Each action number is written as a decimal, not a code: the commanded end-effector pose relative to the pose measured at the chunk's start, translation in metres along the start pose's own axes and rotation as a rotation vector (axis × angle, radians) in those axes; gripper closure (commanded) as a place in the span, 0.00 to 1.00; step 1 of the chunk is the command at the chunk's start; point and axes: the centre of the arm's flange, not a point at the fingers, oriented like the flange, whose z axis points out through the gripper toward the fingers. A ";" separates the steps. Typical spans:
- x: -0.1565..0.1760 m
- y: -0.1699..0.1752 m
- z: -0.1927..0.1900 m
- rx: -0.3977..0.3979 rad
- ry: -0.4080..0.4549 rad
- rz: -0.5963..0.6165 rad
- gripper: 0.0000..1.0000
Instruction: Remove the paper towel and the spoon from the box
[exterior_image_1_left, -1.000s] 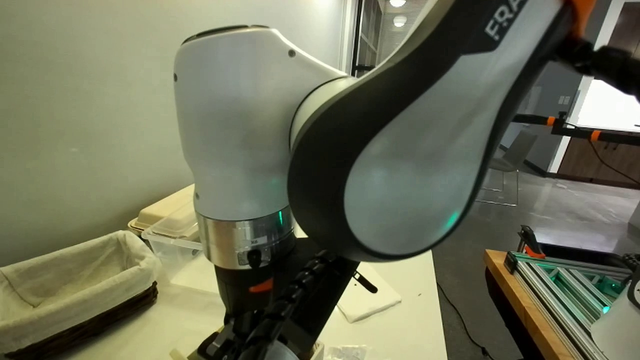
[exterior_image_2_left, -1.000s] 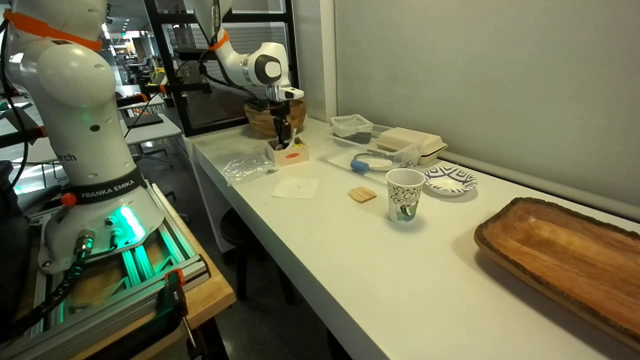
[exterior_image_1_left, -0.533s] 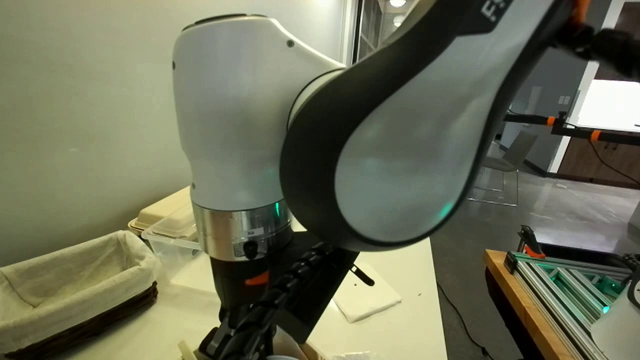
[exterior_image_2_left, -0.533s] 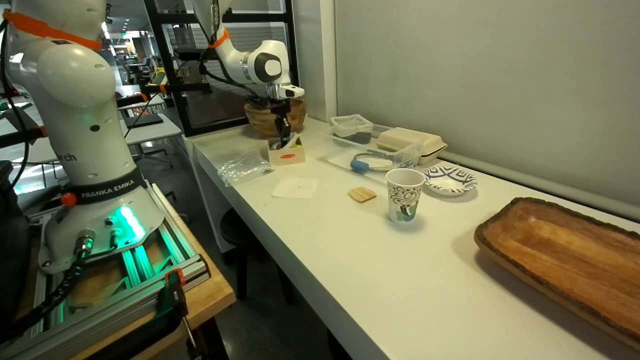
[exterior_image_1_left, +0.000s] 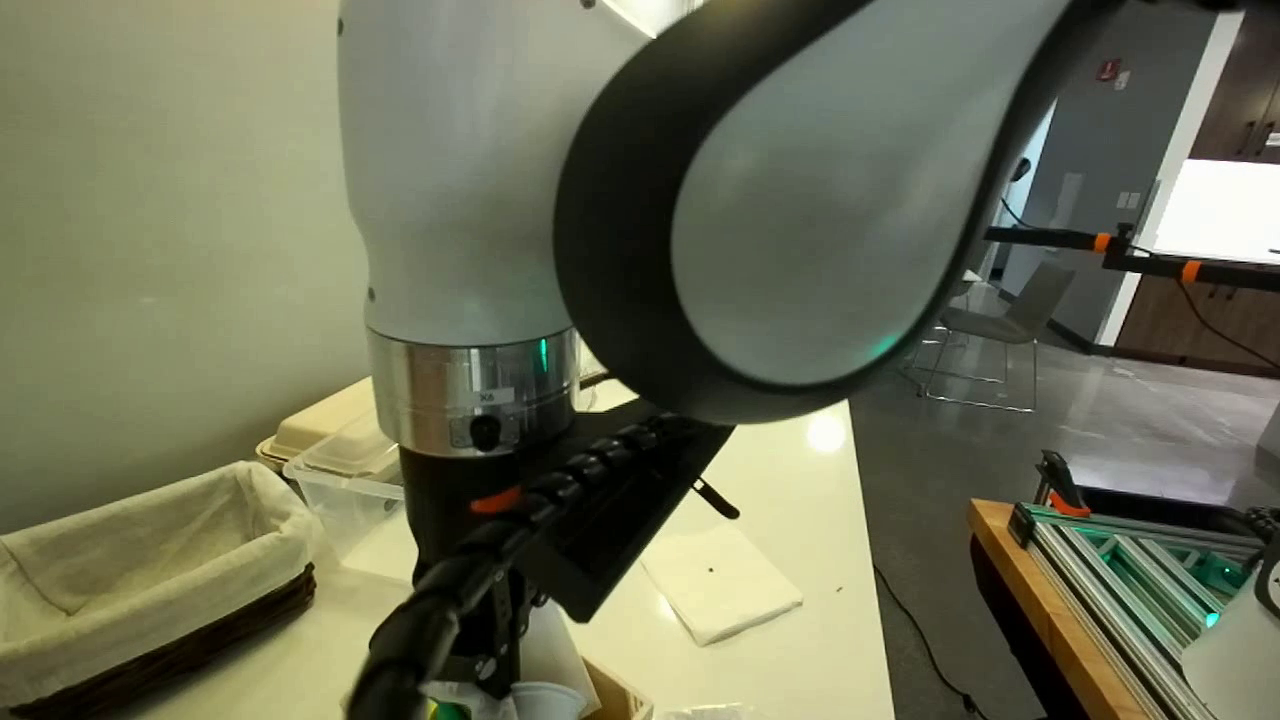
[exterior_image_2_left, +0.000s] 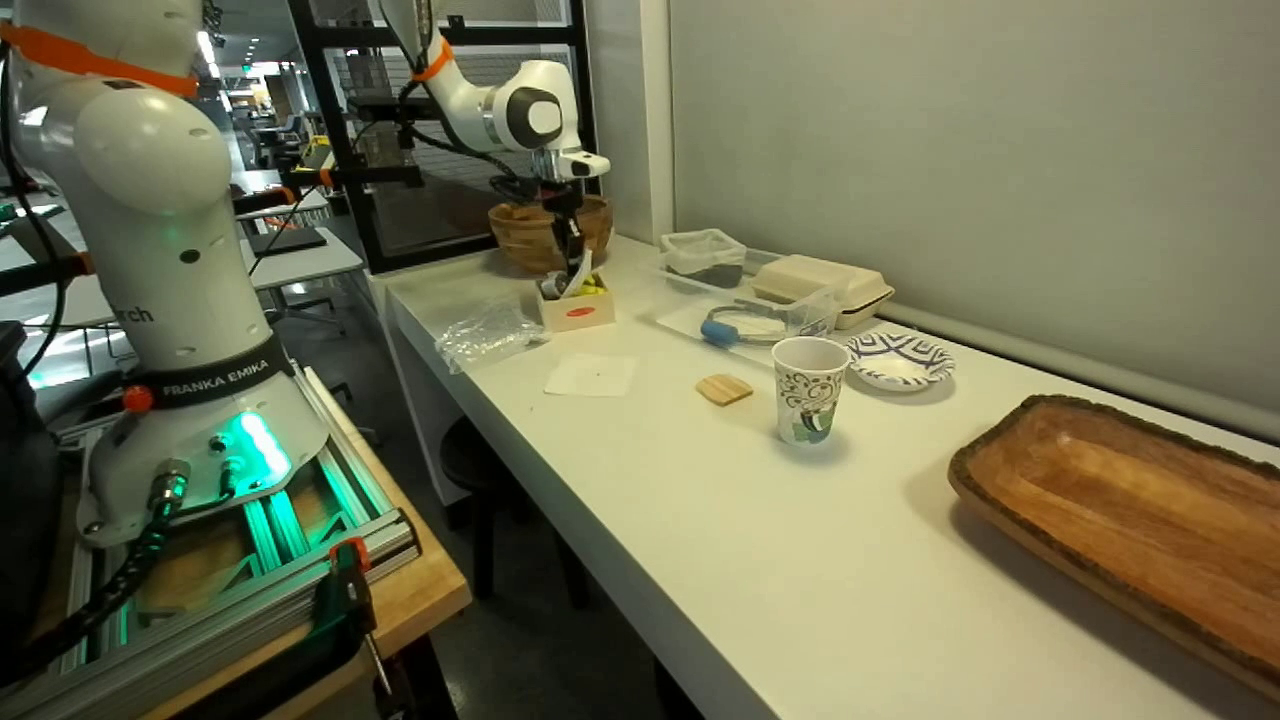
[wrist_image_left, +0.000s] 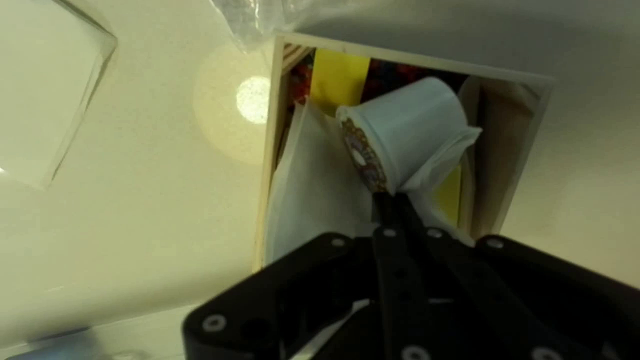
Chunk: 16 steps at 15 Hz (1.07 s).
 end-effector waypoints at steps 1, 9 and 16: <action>-0.003 0.007 -0.018 -0.010 -0.003 0.008 0.99; 0.011 0.039 -0.061 -0.120 0.048 0.030 0.99; 0.053 0.090 -0.098 -0.362 0.273 -0.097 0.99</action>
